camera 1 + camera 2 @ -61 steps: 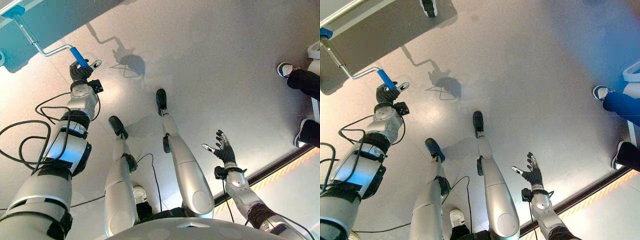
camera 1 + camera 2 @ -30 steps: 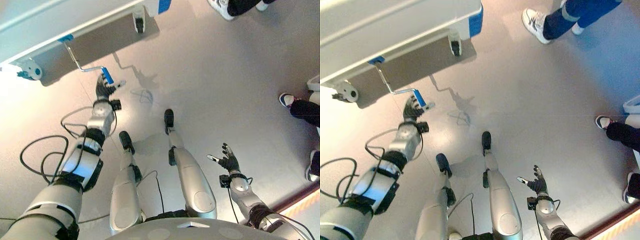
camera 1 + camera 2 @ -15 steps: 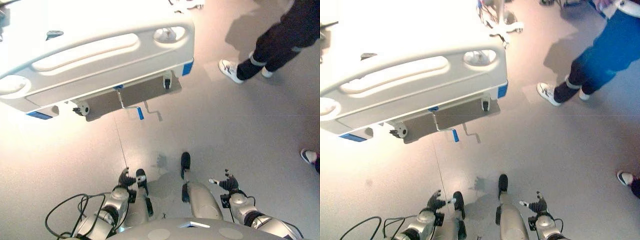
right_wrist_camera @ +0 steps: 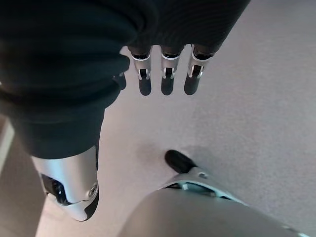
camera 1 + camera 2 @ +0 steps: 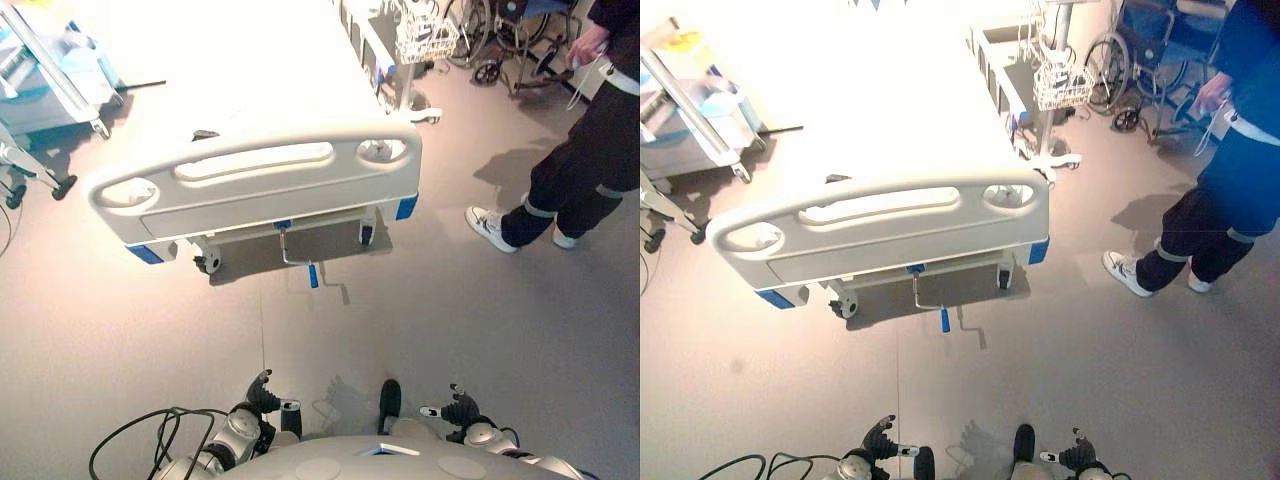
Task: Raise the hospital bed
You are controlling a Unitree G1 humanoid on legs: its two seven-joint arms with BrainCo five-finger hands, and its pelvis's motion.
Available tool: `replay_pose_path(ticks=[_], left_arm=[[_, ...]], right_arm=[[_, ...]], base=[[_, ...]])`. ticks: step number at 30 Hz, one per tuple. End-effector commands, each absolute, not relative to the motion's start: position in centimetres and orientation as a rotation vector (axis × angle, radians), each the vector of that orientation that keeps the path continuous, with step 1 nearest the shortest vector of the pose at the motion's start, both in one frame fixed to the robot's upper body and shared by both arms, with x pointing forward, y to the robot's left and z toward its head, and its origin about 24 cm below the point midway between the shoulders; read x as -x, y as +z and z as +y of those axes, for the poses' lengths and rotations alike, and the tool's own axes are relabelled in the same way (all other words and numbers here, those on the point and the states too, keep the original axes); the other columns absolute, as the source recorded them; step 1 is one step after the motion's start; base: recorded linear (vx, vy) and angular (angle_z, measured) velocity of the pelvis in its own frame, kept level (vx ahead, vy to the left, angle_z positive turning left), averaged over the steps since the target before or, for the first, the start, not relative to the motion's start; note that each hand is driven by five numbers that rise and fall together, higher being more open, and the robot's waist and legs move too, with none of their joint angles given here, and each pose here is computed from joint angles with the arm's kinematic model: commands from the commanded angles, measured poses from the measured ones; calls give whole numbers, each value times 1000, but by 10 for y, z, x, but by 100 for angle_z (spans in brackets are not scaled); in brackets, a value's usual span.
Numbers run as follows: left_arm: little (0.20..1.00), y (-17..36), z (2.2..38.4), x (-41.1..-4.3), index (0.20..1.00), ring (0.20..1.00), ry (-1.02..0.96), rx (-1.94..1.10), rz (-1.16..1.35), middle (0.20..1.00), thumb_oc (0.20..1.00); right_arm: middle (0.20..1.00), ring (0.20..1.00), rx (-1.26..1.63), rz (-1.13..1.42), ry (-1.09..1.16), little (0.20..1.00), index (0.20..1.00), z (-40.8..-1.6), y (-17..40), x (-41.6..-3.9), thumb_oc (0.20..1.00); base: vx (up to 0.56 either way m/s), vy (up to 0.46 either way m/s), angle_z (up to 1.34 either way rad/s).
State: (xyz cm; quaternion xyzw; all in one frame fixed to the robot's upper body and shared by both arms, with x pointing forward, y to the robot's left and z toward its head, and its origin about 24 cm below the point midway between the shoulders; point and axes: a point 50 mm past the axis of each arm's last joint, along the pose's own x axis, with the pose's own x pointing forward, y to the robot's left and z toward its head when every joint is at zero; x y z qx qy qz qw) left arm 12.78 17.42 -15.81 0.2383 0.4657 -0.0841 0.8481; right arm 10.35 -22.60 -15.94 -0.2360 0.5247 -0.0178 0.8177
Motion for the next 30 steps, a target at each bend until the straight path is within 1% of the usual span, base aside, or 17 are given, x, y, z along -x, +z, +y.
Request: replay_pose_path(ticks=[1,3,6,7,8,9,10,11,14,18,23,30], left_arm=[[1000,-147,181,-157,1000,1000,-130,-497,908,1000,1000],[1000,-151,182,-149,1000,1000,-119,-468,944,1000,1000],[1000,-157,181,-134,1000,1000,-153,-475,998,1000,1000],[1000,-157,181,-134,1000,1000,-153,-475,998,1000,1000],[1000,-162,182,-120,1000,1000,-172,-474,1053,1000,1000],[1000,-163,184,-116,1000,1000,-151,-457,1068,1000,1000],[1000,-163,184,-116,1000,1000,-151,-457,1068,1000,1000],[1000,-161,186,-120,1000,1000,-103,-423,1052,1000,1000],[1000,-161,187,-119,1000,1000,-126,-429,1053,1000,1000],[1000,-164,191,-109,1000,1000,-142,-448,1100,1000,1000],[1000,-162,186,-118,1000,1000,-188,-479,1052,1000,1000],[1000,-164,188,-109,1000,1000,-189,-461,1089,1000,1000]], right_arm=[[1000,1000,507,1133,-44,1000,1000,-226,-158,-112,1000],[1000,1000,508,1155,-35,1000,1000,-226,-160,-107,1000],[1000,1000,510,1174,-6,1000,1000,-222,-162,-103,1000],[1000,1000,510,1175,-6,1000,1000,-222,-162,-103,1000],[1000,1000,500,1183,0,1000,1000,-221,-163,-100,1000],[1000,1000,493,1188,-1,1000,1000,-221,-163,-98,1000],[1000,1000,493,1188,-1,1000,1000,-221,-163,-98,1000],[1000,1000,471,1195,-20,1000,1000,-221,-164,-95,1000],[1000,1000,463,1210,-22,1000,1000,-222,-165,-91,1000],[1000,1000,447,1236,-23,1000,1000,-221,-167,-85,1000],[1000,1000,451,1248,-27,1000,1000,-224,-167,-81,1000],[1000,1000,453,1262,-22,1000,1000,-225,-167,-77,1000]], base=[[53,-14,11],[49,-19,14],[17,-15,7],[15,-12,6],[19,-7,6],[0,0,0],[0,0,0],[0,0,0],[0,0,0],[0,0,0],[3,4,-2],[2,2,-1]])
